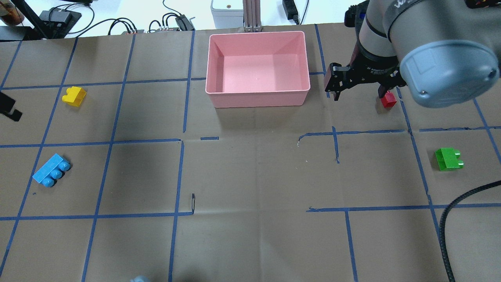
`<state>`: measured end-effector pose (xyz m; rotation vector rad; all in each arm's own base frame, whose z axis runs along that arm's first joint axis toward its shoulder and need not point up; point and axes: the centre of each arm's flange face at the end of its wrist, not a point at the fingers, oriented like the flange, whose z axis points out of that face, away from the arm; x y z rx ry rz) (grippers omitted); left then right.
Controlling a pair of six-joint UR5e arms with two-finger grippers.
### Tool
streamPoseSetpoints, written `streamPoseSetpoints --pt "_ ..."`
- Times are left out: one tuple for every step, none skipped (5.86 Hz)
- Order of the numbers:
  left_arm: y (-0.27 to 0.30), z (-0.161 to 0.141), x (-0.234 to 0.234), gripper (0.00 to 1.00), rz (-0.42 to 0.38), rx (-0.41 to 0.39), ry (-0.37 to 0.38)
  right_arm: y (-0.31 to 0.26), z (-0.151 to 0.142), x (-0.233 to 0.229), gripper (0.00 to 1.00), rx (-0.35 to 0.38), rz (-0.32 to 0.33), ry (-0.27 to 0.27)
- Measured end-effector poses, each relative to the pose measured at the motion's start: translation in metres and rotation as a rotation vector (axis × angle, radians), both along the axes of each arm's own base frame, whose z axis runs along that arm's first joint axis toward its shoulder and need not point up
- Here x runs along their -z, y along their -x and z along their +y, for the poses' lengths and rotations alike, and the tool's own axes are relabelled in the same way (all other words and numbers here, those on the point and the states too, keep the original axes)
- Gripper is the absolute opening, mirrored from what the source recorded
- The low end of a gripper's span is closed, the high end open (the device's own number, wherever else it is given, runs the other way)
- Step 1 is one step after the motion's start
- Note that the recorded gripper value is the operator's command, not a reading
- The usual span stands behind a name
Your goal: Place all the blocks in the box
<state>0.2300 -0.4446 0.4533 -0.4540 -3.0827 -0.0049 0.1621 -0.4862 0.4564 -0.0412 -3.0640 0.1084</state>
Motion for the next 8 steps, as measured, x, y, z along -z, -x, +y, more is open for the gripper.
streamPoseSetpoints --pt "-0.003 0.004 0.015 0.98 0.016 0.148 -0.007 0.007 -0.003 0.001 1.0 -0.007 -0.001 -0.002" --pt "-0.003 0.006 0.029 0.98 0.027 0.298 -0.008 0.029 -0.009 0.004 1.0 -0.041 0.001 -0.006" --pt "-0.007 0.004 0.046 0.98 0.026 0.444 -0.001 0.072 -0.018 0.011 1.0 -0.078 0.005 -0.023" --pt "-0.016 -0.002 0.073 0.98 0.019 0.541 0.005 0.127 -0.023 0.022 0.99 -0.089 0.002 -0.052" --pt "-0.029 -0.012 0.109 0.97 0.014 0.565 0.008 0.173 -0.022 0.032 0.99 -0.099 -0.002 -0.071" --pt "-0.04 -0.021 0.152 0.95 0.005 0.553 0.014 0.21 -0.02 0.045 0.99 -0.128 0.001 -0.072" --pt "-0.045 -0.028 0.192 0.95 -0.006 0.504 0.033 0.238 -0.016 0.068 1.0 -0.148 0.01 -0.059" --pt "-0.044 -0.029 0.22 0.95 -0.004 0.452 0.054 0.258 -0.005 0.097 1.0 -0.156 0.026 -0.041"
